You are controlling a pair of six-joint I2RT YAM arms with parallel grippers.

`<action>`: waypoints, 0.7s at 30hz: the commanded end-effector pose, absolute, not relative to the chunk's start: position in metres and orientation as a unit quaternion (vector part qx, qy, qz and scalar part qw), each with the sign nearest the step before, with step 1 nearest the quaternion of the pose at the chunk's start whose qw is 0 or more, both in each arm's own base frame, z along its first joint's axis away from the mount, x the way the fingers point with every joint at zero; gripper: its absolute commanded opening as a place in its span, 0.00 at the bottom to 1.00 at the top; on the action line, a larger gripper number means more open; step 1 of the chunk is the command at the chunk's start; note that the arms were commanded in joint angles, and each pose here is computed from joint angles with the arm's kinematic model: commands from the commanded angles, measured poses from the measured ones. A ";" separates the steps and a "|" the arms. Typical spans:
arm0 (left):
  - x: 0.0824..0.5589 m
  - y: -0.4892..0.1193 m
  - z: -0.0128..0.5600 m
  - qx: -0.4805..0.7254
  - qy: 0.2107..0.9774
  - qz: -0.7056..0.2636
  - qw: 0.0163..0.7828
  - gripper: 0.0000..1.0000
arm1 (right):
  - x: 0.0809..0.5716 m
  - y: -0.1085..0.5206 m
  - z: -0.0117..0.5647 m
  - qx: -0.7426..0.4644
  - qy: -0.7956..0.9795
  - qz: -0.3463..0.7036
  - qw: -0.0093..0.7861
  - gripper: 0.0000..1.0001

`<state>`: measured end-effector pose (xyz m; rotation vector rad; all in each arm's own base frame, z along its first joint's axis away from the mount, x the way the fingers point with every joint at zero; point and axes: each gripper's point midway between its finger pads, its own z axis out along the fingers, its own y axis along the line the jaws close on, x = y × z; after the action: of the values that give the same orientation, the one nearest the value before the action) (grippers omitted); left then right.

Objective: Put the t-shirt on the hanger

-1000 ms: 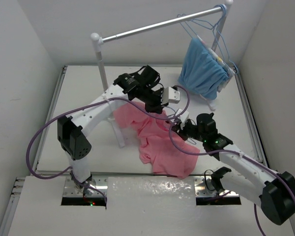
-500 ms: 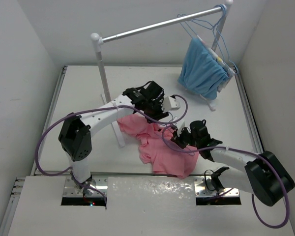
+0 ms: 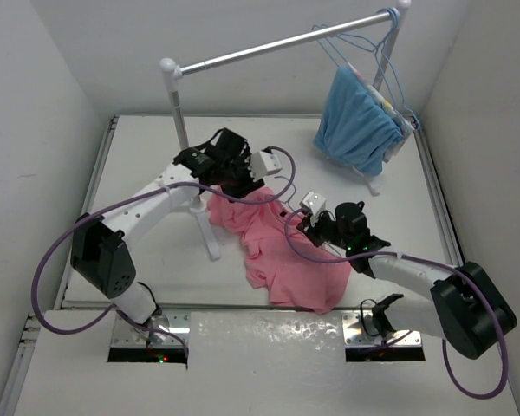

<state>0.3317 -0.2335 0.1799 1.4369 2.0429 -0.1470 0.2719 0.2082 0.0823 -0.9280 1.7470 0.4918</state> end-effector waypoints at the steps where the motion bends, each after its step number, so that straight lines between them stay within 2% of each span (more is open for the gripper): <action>1: 0.330 -0.243 0.195 0.574 0.733 -0.098 0.352 0.43 | 0.255 0.194 0.045 -0.387 0.774 0.195 0.462 0.00; 8: 0.335 -0.264 0.177 0.594 0.721 -0.103 0.341 0.43 | 0.255 0.196 0.044 -0.384 0.778 0.202 0.455 0.00; 17: 0.374 -0.236 0.134 0.629 0.699 -0.008 0.339 0.43 | 0.255 0.195 0.042 -0.385 0.778 0.200 0.455 0.00; 21: 0.383 -0.242 0.113 0.642 0.693 -0.025 0.327 0.46 | 0.255 0.196 0.040 -0.382 0.780 0.201 0.453 0.00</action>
<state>0.3608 -0.2357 0.1173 1.6637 1.8965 -0.0878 0.2479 0.1898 0.0312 -0.9665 1.9645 0.4822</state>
